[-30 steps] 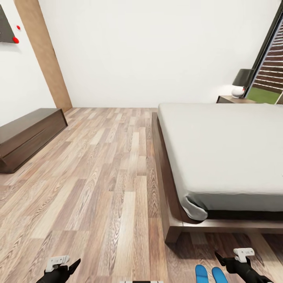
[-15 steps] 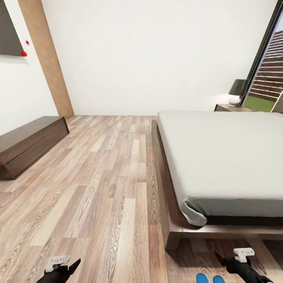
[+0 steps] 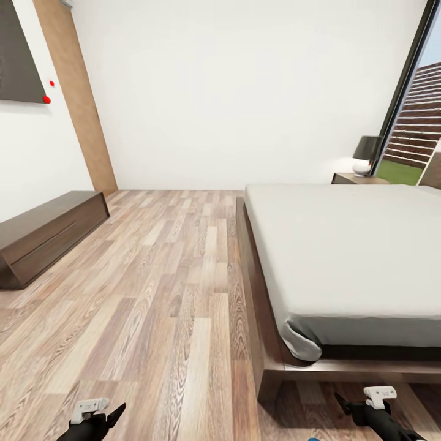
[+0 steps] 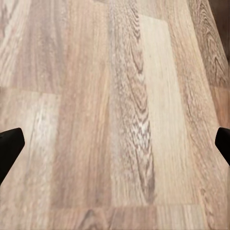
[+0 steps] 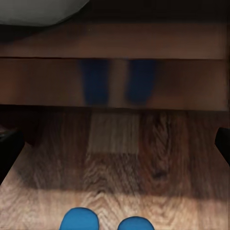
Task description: In the bedroom, move the book from the bed onto either nightstand, and place the two sandals side by side next to the bed.
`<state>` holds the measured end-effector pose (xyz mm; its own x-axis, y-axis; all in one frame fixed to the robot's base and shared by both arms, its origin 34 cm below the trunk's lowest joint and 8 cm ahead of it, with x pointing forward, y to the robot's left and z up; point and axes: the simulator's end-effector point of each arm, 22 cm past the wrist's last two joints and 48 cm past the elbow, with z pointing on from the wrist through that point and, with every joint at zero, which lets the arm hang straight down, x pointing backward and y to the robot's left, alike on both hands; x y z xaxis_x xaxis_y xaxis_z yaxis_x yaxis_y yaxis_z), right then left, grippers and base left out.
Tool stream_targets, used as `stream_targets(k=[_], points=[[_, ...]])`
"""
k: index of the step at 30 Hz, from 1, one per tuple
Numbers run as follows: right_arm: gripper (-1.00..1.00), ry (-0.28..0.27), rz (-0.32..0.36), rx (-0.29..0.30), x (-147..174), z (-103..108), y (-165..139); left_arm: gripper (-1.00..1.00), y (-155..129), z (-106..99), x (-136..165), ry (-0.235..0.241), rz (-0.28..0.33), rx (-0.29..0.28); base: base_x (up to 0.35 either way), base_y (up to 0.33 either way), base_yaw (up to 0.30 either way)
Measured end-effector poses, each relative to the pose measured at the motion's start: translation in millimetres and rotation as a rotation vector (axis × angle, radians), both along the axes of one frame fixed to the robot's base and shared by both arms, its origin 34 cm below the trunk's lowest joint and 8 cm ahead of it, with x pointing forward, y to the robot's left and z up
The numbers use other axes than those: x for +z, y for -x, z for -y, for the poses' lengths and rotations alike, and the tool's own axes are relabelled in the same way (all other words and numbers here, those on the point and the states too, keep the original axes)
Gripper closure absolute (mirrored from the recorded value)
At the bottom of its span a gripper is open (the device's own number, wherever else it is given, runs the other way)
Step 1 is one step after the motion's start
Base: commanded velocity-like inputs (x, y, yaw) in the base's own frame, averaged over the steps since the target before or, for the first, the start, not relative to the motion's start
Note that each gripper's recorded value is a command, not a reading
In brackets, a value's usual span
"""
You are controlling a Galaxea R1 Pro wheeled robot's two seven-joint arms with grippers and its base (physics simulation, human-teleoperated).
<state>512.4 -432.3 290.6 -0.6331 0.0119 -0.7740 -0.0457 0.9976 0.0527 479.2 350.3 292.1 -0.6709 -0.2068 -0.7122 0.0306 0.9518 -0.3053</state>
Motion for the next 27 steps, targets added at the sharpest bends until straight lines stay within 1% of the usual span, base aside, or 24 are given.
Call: stream_targets(k=[14,27], points=[[-1.0,0.0,0.0,0.0,31.4,-0.2,-8.4,-1.0,-8.3,-0.1,31.4,0.0,-0.001,0.0,0.0,0.0,0.0],[-1.0,-0.001,-0.001,0.001,31.3,-0.3,-8.1,-1.0,-8.3,-0.3,31.5,0.0,0.0,0.001,0.0,0.0,0.0]])
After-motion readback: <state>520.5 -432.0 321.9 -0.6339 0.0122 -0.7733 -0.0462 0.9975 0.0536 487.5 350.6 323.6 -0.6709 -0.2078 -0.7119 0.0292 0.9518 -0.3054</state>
